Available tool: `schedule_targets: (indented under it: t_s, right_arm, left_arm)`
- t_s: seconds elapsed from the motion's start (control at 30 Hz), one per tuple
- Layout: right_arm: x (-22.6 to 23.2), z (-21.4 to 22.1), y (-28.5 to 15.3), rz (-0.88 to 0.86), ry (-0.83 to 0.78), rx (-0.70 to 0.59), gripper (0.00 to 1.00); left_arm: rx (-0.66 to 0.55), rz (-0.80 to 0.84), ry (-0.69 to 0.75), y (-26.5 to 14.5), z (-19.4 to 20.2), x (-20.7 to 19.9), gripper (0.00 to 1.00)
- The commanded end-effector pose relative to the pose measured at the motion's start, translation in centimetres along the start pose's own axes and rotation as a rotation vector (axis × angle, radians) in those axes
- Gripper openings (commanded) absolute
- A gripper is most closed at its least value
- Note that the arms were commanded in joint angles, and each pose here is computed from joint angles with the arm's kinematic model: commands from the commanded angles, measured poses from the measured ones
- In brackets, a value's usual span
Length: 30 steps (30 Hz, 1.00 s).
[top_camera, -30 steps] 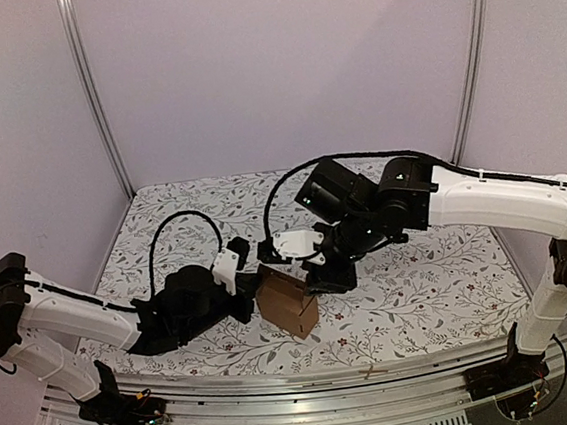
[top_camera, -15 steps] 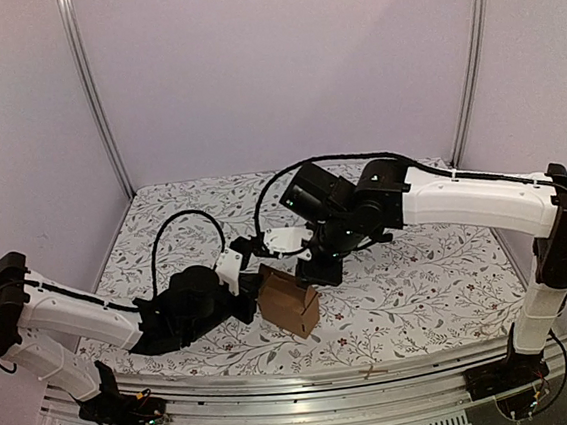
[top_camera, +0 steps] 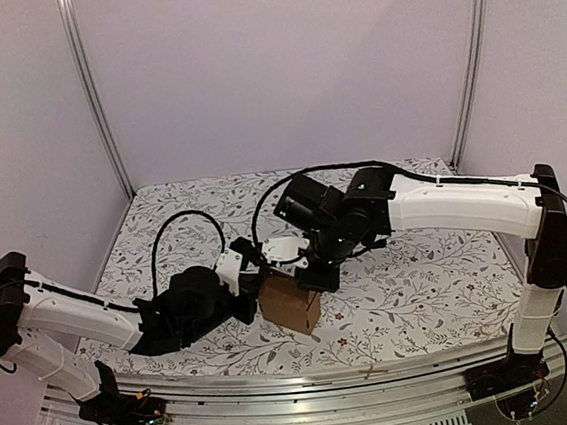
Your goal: Fold the paper box
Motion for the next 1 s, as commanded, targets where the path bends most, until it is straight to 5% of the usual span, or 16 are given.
schedule_targets:
  t_s: [0.0,0.23,0.6,0.77,0.97]
  right_arm:
    - [-0.3,-0.1,0.5,0.027,-0.008,0.018,0.13]
    - [1.2,0.6,1.5,0.136,-0.159,0.026,0.08]
    - [2.2,2.1,2.2,0.115,-0.219,0.039,0.08]
    - [3.5,3.5,3.5,0.039,-0.222,0.073,0.18]
    - [4.3,3.6,3.2,-0.018,-0.212,0.063,0.28]
  left_arm:
    - [0.076,0.019,0.037,-0.2,2.0,-0.8,0.0]
    - [0.077,0.05,0.027,-0.3,2.7,-1.7,0.01]
    - [-0.019,0.141,-0.009,-5.5,1.8,-2.4,0.31]
    - [-0.072,0.184,-0.042,-7.7,0.0,-1.8,0.4]
    - [-0.025,0.009,-0.206,-6.6,-0.7,3.1,0.41]
Point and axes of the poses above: each gripper's point midway between its finger pads, its own y axis out along the fingers, its own x axis along the line the jaws close on, z = x × y, the point moved 1 cm from there along -y, back along the fingers, and after that the axes turned 9 degrees about y, right-handed, at the moved point
